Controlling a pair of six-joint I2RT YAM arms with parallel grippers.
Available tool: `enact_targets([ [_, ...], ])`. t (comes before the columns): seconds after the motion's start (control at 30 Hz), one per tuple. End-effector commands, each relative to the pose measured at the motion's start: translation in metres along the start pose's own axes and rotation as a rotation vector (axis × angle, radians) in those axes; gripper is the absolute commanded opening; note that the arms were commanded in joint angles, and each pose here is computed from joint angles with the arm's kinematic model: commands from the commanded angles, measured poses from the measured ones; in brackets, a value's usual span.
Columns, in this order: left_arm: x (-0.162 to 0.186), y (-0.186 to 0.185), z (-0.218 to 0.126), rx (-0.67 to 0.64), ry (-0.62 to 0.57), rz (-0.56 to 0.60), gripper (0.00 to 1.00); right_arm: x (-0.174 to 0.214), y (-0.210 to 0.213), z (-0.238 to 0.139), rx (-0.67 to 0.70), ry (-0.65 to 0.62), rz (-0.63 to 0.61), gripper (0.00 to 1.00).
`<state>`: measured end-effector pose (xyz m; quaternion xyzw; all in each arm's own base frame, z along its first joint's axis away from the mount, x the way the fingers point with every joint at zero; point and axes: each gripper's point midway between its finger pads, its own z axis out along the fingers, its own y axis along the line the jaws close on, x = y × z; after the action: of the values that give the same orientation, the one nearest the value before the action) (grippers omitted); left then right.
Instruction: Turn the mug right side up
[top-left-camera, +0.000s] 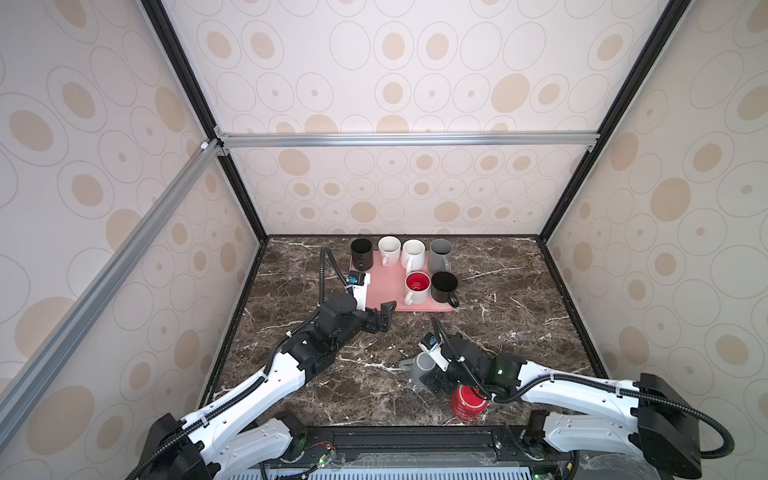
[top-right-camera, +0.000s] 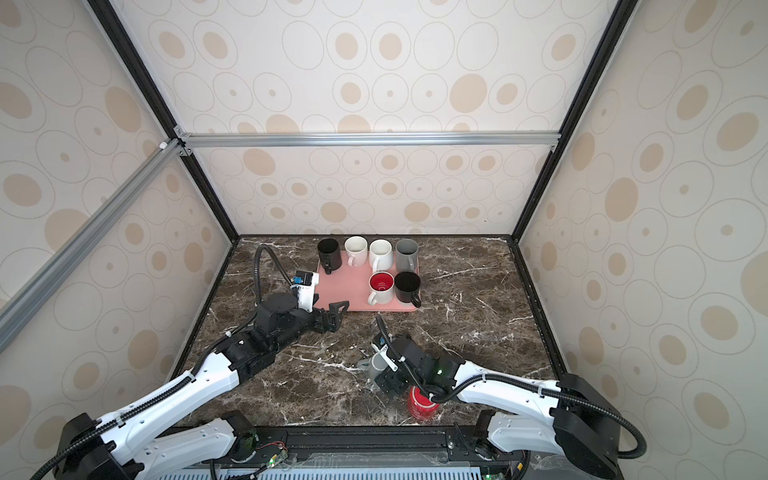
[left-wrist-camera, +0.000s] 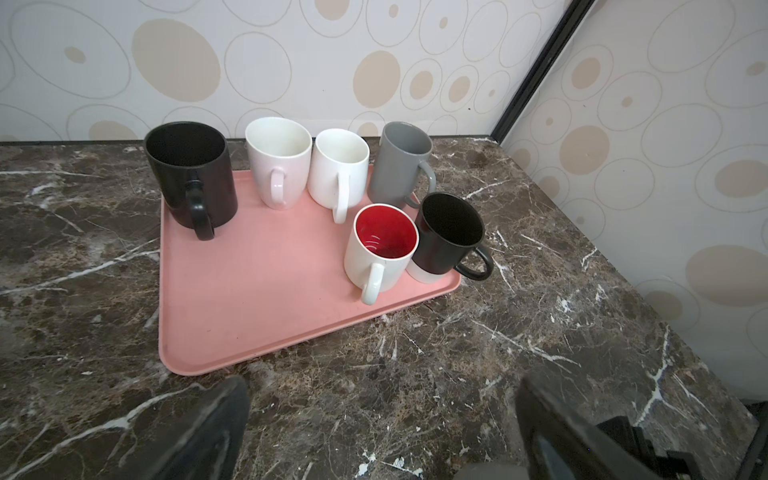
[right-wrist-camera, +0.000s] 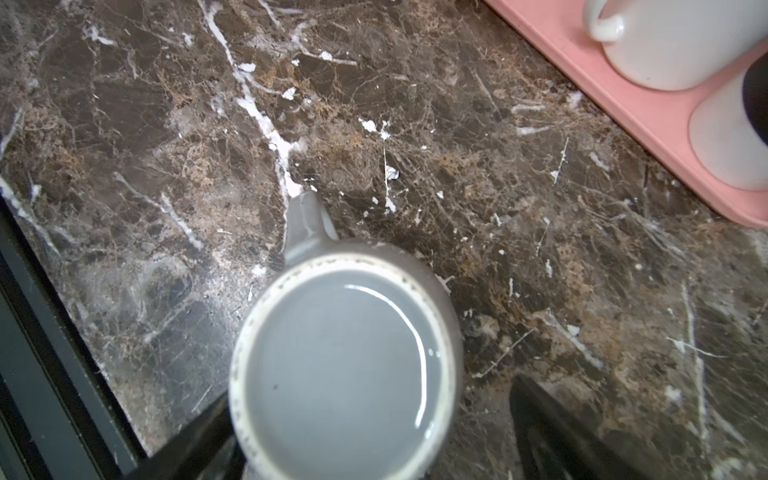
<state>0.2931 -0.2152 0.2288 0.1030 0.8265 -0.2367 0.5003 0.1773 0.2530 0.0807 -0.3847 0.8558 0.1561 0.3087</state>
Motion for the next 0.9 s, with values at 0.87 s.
enact_targets([
  [0.87,0.070,0.004,0.017,0.056,0.140,-0.089,0.95,-0.066,-0.005,0.008,-0.138,-0.196,0.008,0.99],
])
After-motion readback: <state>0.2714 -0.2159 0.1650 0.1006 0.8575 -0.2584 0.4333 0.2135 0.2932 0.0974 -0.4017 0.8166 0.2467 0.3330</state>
